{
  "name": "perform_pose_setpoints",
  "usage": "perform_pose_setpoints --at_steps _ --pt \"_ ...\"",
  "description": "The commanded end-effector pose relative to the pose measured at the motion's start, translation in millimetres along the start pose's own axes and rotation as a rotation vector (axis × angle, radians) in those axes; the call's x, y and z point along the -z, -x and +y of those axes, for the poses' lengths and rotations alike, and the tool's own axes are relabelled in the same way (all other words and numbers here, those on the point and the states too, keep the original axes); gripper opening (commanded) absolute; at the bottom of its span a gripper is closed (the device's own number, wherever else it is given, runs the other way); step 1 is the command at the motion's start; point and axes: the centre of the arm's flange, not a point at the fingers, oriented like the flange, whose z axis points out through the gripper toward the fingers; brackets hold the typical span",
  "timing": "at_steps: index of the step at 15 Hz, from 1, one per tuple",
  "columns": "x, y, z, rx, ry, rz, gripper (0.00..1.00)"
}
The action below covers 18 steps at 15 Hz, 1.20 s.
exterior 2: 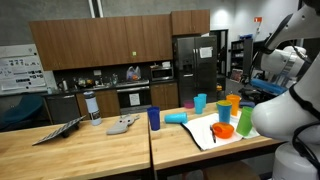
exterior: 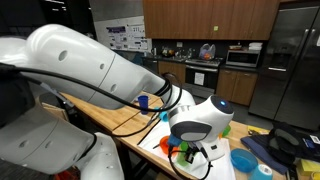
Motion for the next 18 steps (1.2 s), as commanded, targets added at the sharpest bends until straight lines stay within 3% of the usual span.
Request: perform_pose_setpoints --at_steps 1,4,9,10,12,18 --pt "0 0 0 0.001 0.0 0.0 0.18" --pt "0 0 0 0.001 0.0 0.0 0.32" --pt "0 0 0 0.001 0.001 0.0 0.32" --pt "2 2 -2 0.024 -0.002 -0.008 0.57" --pt "11 9 -6 0.046 -0.006 0.007 0.61" --pt "60 45 -44 0.188 0.004 0.067 0.99"
